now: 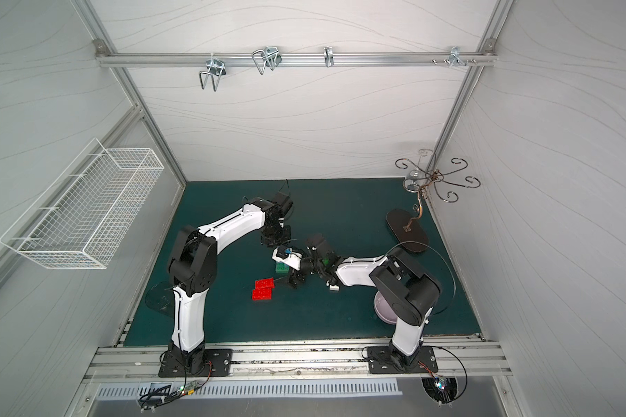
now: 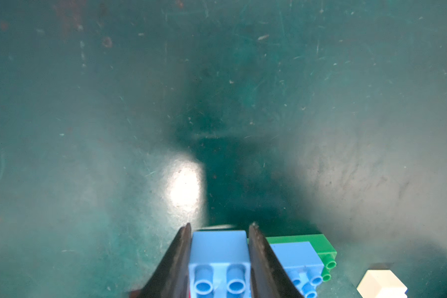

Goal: Assemble a small pinwheel with lego
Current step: Assemble the lego brick with the lego brick.

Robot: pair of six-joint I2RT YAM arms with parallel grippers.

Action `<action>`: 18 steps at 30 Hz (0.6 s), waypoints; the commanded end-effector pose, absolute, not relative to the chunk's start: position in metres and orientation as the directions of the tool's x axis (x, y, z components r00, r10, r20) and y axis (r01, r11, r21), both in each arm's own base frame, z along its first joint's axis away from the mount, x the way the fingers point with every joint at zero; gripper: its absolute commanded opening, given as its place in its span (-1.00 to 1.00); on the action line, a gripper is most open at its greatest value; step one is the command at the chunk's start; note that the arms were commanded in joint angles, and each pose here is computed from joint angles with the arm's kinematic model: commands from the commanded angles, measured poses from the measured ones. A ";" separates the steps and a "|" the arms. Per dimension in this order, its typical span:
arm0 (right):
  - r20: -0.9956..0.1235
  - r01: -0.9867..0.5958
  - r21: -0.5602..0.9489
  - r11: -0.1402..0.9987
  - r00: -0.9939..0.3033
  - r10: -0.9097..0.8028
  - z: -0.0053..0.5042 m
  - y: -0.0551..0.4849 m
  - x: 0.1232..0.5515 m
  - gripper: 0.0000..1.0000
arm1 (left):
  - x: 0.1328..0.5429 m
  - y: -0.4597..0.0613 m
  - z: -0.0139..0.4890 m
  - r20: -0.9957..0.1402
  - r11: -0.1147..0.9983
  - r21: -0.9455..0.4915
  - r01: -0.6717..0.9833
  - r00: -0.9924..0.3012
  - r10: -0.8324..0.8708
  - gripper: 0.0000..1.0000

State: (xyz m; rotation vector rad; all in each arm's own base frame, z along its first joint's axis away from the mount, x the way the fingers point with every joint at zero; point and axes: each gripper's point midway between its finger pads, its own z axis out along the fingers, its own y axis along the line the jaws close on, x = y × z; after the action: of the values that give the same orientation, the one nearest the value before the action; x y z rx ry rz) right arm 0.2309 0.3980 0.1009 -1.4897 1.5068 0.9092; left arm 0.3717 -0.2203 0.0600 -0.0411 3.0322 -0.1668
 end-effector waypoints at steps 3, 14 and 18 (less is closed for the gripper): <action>-0.924 -0.998 -0.012 0.067 -0.014 -0.381 0.101 0.406 0.239 0.82 | 0.374 -0.222 0.058 -0.108 0.996 -0.093 0.007 -0.994 -0.003 -0.81; -0.921 -0.998 -0.010 0.059 -0.014 -0.389 0.092 0.407 0.236 0.82 | 0.372 -0.223 0.055 -0.107 0.996 -0.092 0.012 -0.994 0.002 -0.83; -0.916 -0.999 0.009 0.048 -0.028 -0.401 0.087 0.408 0.234 0.82 | 0.373 -0.223 0.059 -0.113 0.995 -0.095 0.016 -0.994 0.005 -0.87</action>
State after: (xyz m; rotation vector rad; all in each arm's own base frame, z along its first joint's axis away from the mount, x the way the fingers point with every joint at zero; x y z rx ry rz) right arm 0.2360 0.4023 0.0882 -1.4569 1.5372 0.9300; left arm 0.3702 -0.2223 0.0592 -0.0070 3.0323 -0.1588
